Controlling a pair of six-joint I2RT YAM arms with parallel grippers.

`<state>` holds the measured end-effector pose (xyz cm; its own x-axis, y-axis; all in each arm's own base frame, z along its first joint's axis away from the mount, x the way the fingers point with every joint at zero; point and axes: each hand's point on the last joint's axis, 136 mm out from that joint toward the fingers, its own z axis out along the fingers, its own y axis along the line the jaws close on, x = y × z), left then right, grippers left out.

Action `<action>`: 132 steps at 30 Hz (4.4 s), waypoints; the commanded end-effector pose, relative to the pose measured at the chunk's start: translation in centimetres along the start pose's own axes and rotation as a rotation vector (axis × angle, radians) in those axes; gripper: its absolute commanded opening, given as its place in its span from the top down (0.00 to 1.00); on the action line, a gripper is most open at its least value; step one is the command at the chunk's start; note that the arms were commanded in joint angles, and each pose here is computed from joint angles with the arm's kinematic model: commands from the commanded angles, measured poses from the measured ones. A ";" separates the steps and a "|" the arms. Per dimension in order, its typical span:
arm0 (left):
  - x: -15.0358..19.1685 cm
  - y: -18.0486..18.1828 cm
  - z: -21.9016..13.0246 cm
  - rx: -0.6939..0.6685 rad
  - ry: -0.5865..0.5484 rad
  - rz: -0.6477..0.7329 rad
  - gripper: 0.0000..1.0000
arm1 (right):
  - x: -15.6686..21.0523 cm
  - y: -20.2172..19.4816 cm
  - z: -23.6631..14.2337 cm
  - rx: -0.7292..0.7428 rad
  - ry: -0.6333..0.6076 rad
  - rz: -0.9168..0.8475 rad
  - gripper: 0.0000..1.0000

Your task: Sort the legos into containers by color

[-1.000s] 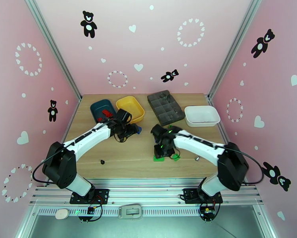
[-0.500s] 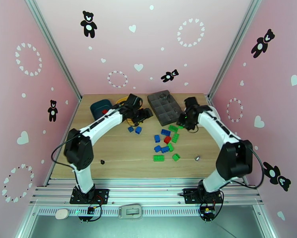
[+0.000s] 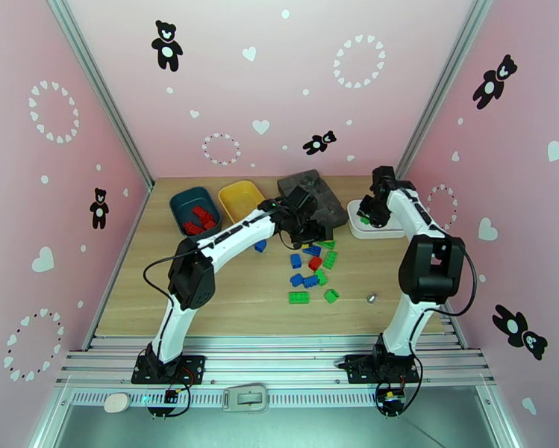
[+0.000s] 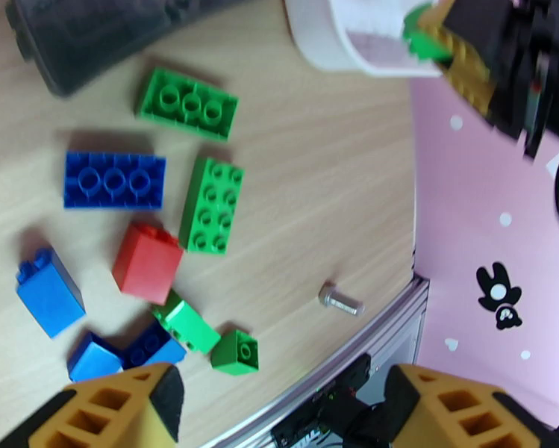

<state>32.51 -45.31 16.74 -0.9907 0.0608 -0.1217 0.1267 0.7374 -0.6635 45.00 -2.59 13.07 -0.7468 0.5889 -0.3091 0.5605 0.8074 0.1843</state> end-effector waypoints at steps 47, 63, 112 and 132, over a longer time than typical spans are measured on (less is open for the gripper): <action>2.8 12.7 -9.1 -0.335 -0.278 -0.235 0.21 | 31.7 -4.8 -0.4 0.000 0.395 -0.337 0.43; 3.5 13.4 -9.3 -0.345 -0.270 -0.232 0.21 | 30.1 -2.7 1.8 0.073 0.391 -0.393 0.47; -6.0 -1.6 -0.3 0.134 -0.012 -0.130 0.21 | -2.7 0.0 0.4 -0.019 -0.071 0.006 0.63; -4.5 6.0 -7.7 -0.243 -0.236 -0.106 0.21 | 3.8 2.0 -3.5 -0.119 -0.015 -0.169 0.39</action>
<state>37.29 -39.80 19.49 -0.9753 -0.1253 -0.1820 0.0079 0.8034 -0.5954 43.83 -0.36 13.51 -0.8062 0.4847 -0.3393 0.4382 0.8745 0.2081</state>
